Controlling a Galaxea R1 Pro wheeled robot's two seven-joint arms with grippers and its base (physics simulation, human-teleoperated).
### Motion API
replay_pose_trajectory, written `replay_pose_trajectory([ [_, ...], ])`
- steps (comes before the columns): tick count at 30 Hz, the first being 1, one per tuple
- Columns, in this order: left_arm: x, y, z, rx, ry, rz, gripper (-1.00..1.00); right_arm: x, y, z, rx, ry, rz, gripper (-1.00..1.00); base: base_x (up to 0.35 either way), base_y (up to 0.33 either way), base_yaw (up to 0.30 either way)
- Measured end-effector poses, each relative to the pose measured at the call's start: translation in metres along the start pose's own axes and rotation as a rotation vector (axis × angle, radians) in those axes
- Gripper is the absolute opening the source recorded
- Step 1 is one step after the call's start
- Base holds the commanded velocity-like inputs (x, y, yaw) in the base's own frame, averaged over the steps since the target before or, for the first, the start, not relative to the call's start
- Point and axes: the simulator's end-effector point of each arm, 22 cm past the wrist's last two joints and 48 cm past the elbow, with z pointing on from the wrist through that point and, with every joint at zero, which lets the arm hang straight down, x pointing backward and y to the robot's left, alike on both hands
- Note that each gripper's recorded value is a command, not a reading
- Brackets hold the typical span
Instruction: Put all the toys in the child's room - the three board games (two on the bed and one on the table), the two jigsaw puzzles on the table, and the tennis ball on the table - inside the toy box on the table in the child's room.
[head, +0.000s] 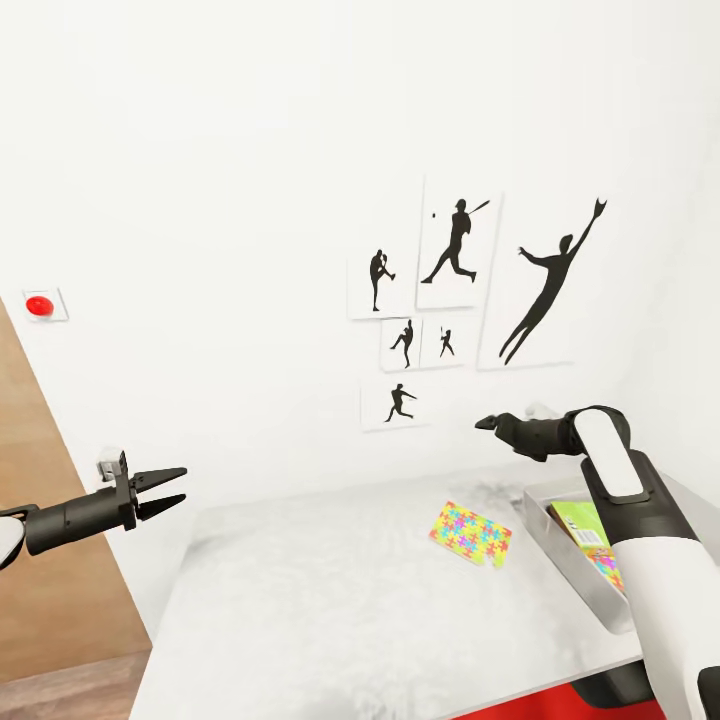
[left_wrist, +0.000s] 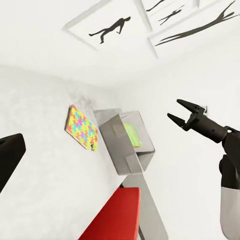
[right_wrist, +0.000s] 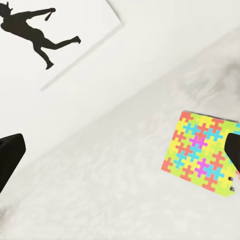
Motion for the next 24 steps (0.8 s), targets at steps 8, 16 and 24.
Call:
replay_pose_trajectory([
  [8,0.0,0.0,0.0,0.001,0.001,-0.001,1.0,0.001,0.0,0.0,0.001,0.002,0.0,1.0,0.0,0.0,0.0],
  [16,-0.002,-0.004,-0.004,0.013,-0.001,-0.001,1.0,0.036,-0.044,0.029,0.122,0.107,0.039,1.0,0.0,0.0,0.0],
  [24,-0.003,-0.03,-0.021,0.131,0.005,0.008,1.0,0.039,-0.054,0.06,0.236,0.127,0.077,1.0,0.0,0.0,0.0],
])
